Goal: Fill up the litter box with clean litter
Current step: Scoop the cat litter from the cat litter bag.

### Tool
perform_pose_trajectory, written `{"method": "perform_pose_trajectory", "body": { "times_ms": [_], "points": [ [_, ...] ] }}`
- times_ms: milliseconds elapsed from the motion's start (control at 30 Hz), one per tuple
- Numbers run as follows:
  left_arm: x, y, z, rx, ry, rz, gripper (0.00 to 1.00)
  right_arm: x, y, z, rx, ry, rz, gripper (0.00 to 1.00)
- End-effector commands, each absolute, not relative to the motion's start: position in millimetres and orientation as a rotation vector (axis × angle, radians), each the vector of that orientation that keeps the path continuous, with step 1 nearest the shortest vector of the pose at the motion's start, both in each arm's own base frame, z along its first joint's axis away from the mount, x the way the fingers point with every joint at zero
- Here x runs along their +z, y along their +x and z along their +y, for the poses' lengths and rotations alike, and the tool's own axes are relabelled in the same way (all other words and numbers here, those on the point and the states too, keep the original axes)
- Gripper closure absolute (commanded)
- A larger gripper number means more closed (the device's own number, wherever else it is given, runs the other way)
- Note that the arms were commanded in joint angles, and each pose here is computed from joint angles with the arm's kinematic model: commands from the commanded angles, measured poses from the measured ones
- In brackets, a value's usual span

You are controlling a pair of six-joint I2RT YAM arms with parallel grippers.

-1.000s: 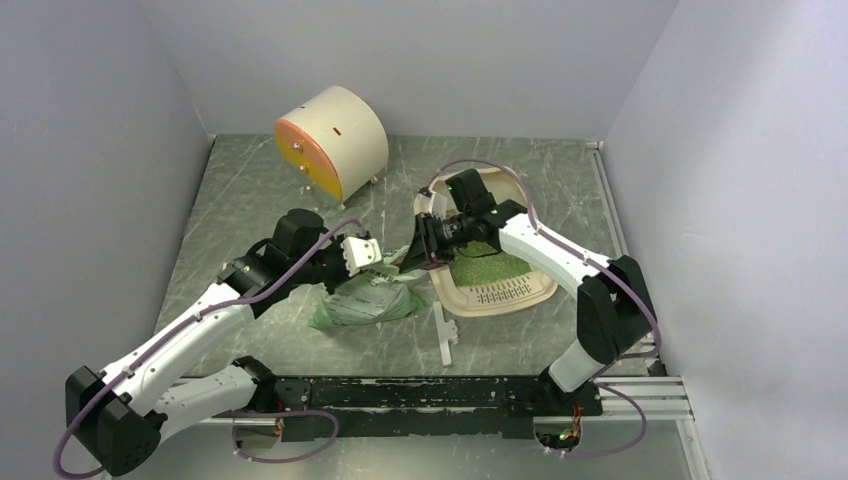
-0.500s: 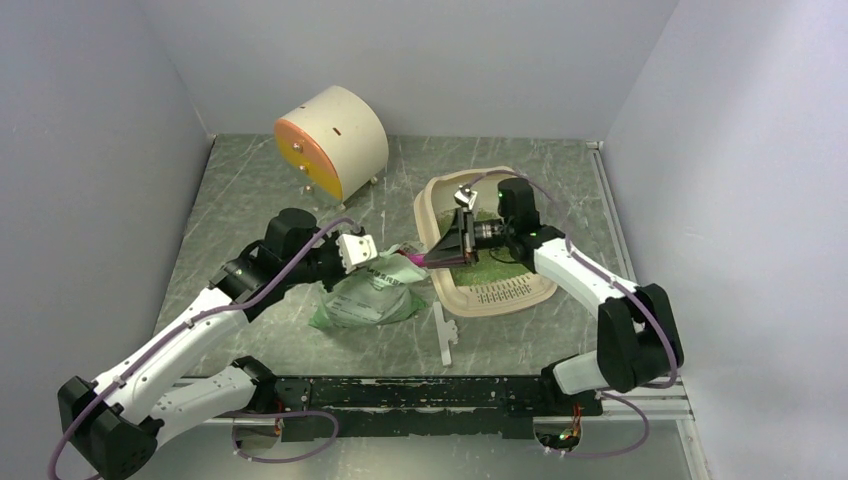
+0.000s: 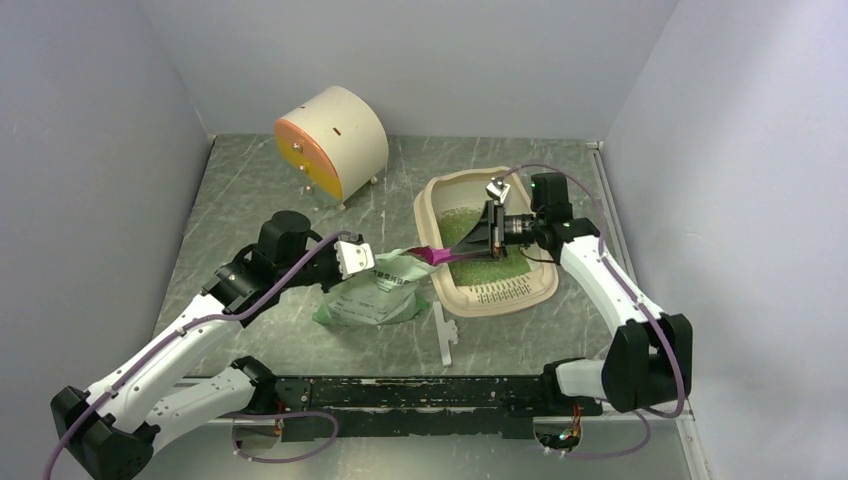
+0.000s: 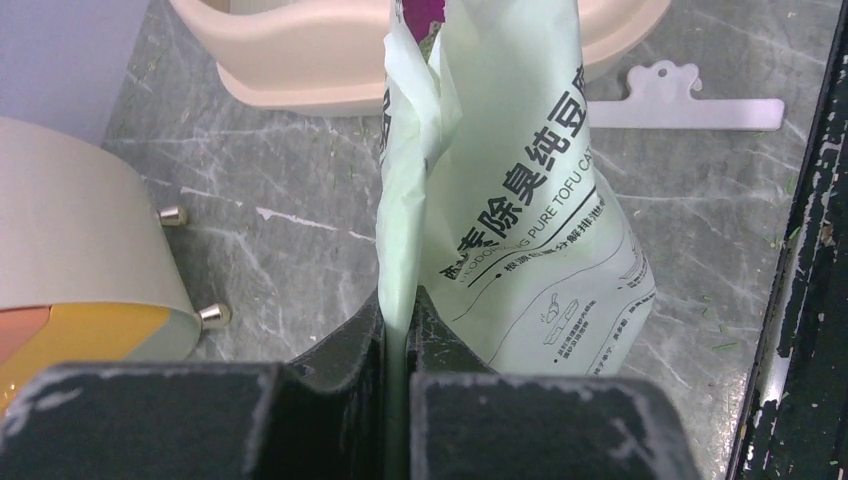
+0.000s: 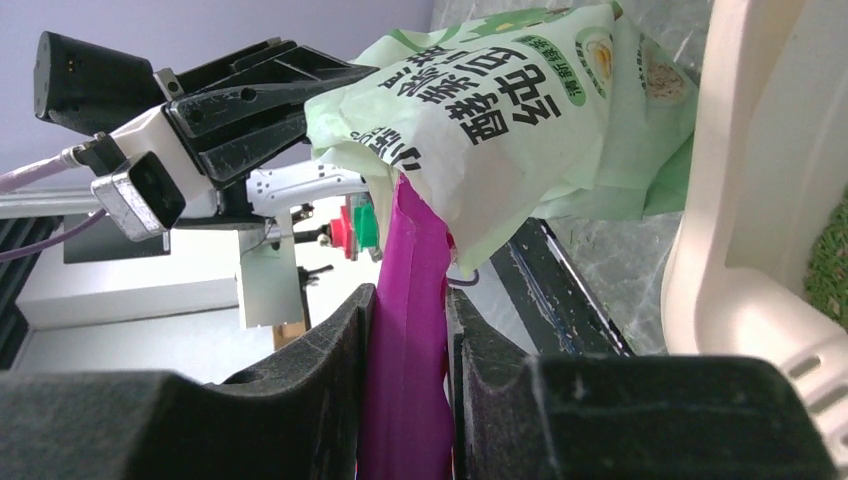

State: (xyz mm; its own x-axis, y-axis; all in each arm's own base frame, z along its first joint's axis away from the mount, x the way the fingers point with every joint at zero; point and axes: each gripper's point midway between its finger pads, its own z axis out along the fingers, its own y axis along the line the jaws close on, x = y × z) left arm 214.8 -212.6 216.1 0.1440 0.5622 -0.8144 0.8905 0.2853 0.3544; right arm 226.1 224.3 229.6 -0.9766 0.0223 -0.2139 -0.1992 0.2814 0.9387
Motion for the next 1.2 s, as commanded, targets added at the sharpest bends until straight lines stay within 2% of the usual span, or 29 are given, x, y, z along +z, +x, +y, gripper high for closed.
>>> {"method": "perform_pose_trajectory", "body": {
  "times_ms": [0, 300, 600, 833, 1033, 1167],
  "points": [
    [338.3, 226.2, -247.2, -0.386, 1.301, 1.061, 0.95, 255.8, 224.2, 202.1, 1.712, -0.139, 2.285, 1.00],
    [362.8, 249.1, -269.0, -0.334, 1.340, 0.942, 0.95, 248.5, 210.6, 179.1, 1.795, 0.014, 2.269, 1.00],
    [317.4, 261.1, -219.5, -0.086, 1.315, 1.124, 0.95, 251.2, 203.5, 186.6, 1.898, 0.063, 2.203, 1.00],
    [308.5, 248.8, -205.7, -0.102, 1.261, 1.169, 0.95, 251.9, 208.1, 186.9, 1.907, 0.100, 2.192, 1.00],
    [302.8, 245.0, -208.3, -0.150, 1.252, 1.194, 0.95, 268.5, 202.0, 212.8, 2.011, 0.096, 2.140, 1.00],
    [307.7, 244.2, -202.5, -0.134, 1.222, 1.200, 0.95, 257.7, 207.5, 198.6, 1.969, 0.155, 2.180, 1.00]
  ]
}}
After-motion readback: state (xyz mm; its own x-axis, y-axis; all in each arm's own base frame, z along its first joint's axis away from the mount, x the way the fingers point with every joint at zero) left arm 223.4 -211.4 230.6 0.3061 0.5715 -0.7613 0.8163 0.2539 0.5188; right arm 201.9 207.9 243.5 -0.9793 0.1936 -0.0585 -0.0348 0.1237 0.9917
